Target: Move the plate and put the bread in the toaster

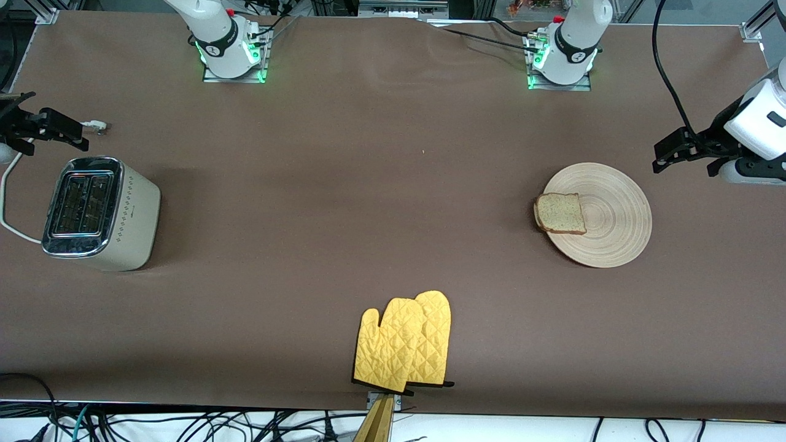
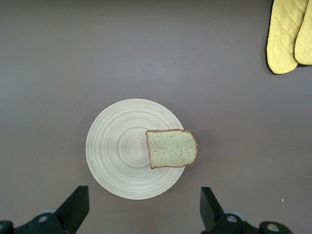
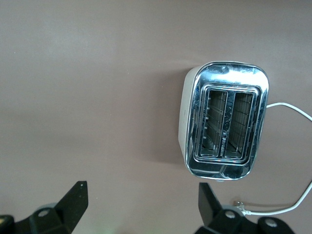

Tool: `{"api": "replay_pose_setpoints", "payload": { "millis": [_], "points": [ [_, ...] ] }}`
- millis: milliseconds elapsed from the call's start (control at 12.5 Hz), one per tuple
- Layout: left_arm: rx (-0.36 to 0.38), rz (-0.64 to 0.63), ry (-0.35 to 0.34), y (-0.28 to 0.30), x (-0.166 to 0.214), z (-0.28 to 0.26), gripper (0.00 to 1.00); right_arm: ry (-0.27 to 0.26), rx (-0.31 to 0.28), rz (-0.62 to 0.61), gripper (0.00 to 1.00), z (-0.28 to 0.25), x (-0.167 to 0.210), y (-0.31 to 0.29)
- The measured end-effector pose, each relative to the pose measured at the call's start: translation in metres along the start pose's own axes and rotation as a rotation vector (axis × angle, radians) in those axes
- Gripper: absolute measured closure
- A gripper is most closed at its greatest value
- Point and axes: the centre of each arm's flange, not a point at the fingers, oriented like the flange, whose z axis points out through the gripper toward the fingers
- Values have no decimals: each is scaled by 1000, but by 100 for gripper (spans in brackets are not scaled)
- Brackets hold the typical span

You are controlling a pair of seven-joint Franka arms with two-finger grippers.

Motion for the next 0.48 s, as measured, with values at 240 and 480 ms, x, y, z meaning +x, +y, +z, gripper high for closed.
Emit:
{"api": "replay_pose_setpoints", "payload": {
  "millis": [240, 480],
  "points": [
    [0, -8, 0, -4, 0, 0, 0, 0, 0, 0, 0, 0, 0, 0],
    [0, -9, 0, -5, 0, 0, 0, 0, 0, 0, 0, 0, 0, 0]
  ]
}}
